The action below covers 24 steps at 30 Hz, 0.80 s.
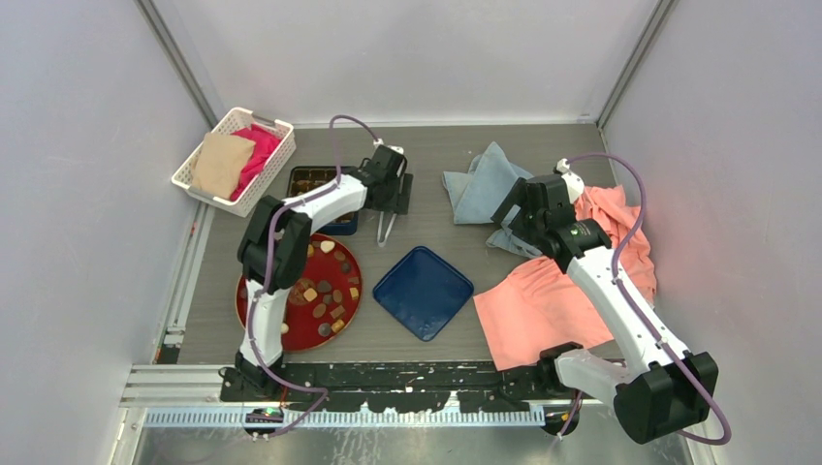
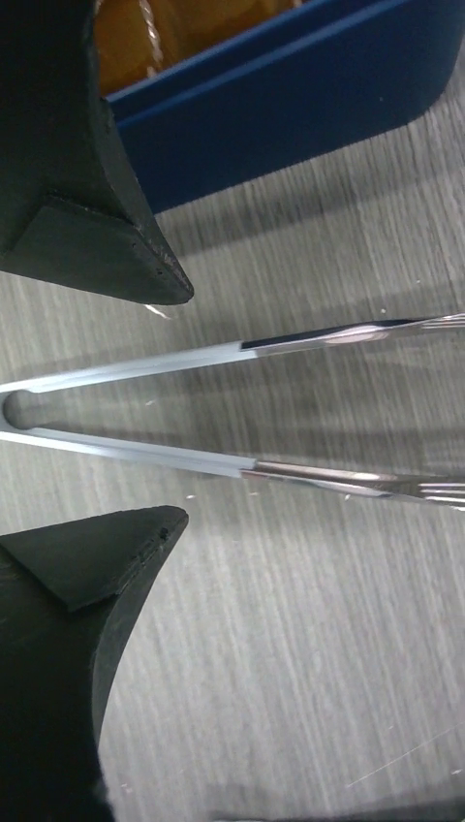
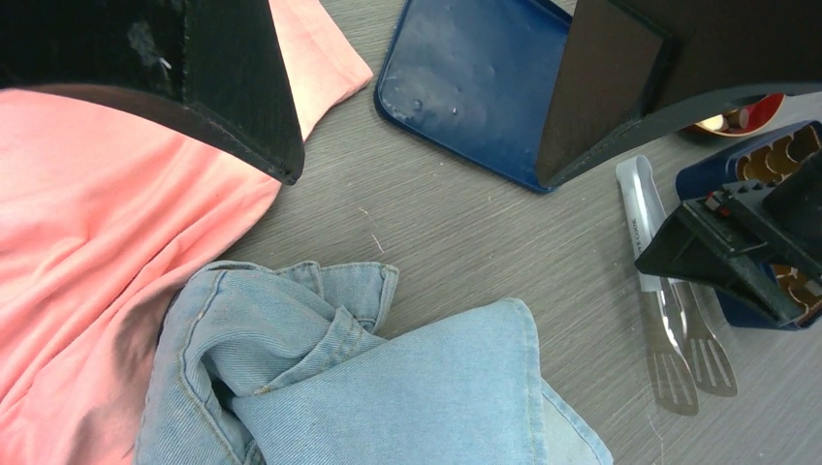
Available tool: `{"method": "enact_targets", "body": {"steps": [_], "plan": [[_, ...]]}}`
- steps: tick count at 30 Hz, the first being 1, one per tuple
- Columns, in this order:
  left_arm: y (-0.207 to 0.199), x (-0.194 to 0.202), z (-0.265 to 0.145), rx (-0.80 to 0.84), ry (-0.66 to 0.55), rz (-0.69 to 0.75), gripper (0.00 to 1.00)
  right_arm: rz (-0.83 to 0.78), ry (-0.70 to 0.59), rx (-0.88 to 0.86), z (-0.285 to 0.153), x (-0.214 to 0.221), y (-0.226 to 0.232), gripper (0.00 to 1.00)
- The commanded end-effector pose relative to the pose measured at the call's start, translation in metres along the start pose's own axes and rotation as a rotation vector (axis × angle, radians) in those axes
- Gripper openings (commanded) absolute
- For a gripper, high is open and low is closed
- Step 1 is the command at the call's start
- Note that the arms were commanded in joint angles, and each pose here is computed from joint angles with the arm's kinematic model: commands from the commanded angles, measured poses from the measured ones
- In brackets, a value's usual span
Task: Pack the chocolate
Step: Place the clamp at the center of the board, then pick up the clamp from the center of the board.
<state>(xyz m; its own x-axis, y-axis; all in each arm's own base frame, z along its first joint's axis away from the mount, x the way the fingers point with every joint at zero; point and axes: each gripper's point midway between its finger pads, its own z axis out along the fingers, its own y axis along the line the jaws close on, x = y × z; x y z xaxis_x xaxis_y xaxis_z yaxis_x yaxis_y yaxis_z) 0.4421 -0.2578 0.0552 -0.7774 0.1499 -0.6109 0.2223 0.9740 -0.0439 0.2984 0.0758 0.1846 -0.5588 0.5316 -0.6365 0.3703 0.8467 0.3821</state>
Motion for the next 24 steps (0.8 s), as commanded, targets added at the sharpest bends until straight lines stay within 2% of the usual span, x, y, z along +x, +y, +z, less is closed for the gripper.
{"method": "enact_targets", "body": {"steps": [1, 18, 24], "plan": [[0.0, -0.021, 0.011, -0.03, -0.053, -0.05, 0.76, 0.005, -0.054, -0.041, -0.006, -0.015, 0.011, 0.95], [0.001, -0.011, 0.032, -0.065, -0.007, -0.08, 0.58, -0.007, -0.056, -0.035, -0.006, -0.014, 0.008, 0.95], [0.002, -0.01, 0.03, -0.068, 0.002, -0.083, 0.57, -0.006, -0.056, -0.037, -0.007, -0.013, 0.008, 0.95]]}}
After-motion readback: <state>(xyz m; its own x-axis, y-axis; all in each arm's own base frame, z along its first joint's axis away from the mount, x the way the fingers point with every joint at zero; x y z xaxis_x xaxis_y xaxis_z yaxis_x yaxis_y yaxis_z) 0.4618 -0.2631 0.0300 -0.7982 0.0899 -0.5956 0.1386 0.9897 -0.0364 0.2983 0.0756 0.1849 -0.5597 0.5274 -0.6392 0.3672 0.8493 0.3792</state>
